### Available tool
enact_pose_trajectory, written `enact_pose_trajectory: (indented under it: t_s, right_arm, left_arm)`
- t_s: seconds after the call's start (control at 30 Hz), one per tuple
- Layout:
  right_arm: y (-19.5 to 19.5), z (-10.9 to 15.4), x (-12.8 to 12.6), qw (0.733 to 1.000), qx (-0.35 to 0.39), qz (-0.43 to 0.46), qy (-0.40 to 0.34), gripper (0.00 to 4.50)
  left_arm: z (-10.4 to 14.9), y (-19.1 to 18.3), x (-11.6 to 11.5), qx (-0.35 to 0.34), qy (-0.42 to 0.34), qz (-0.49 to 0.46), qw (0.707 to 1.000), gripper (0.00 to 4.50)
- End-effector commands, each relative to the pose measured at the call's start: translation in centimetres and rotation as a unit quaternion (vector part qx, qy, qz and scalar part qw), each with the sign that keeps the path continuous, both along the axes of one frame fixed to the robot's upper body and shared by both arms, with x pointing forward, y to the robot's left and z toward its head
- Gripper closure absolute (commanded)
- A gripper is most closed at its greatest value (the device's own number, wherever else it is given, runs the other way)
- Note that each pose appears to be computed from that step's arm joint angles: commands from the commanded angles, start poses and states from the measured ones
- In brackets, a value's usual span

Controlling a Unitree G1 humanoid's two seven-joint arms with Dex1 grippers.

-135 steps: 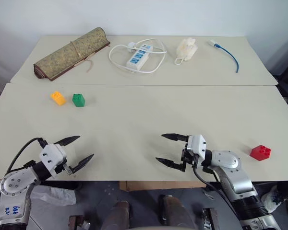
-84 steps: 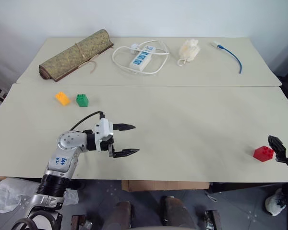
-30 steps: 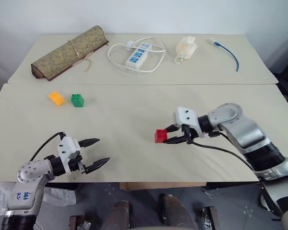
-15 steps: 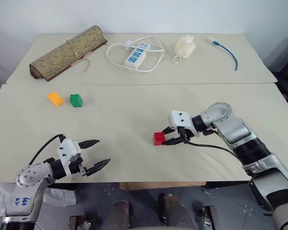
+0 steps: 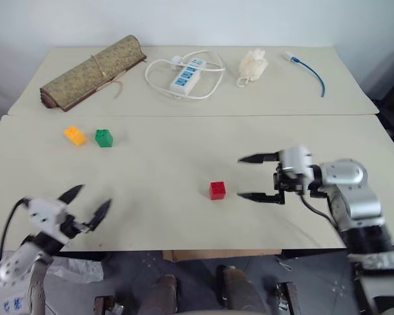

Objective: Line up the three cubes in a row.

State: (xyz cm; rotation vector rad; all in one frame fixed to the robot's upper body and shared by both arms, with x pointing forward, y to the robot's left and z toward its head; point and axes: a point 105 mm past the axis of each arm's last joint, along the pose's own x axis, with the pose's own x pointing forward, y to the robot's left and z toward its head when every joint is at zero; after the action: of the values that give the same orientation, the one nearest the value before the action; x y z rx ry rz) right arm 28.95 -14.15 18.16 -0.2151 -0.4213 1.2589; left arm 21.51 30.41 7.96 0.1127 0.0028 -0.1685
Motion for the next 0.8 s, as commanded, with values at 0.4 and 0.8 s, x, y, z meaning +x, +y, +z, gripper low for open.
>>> enact_pose_trajectory:
  t_s: [0.4, 0.8]
  right_arm:
    - [-0.6, -1.0, -1.4, 0.999, -0.025, -0.028, -0.017, 0.07]
    - [1.6, -1.5, -2.6, 0.999, -0.025, 0.005, 0.025, 0.07]
  left_arm:
    - [4.5, -2.0, 5.8, -0.051, -0.093, 0.074, 0.992, 0.0]
    - [9.4, -4.3, 18.0, -0.019, -0.076, 0.162, 0.984, 0.0]
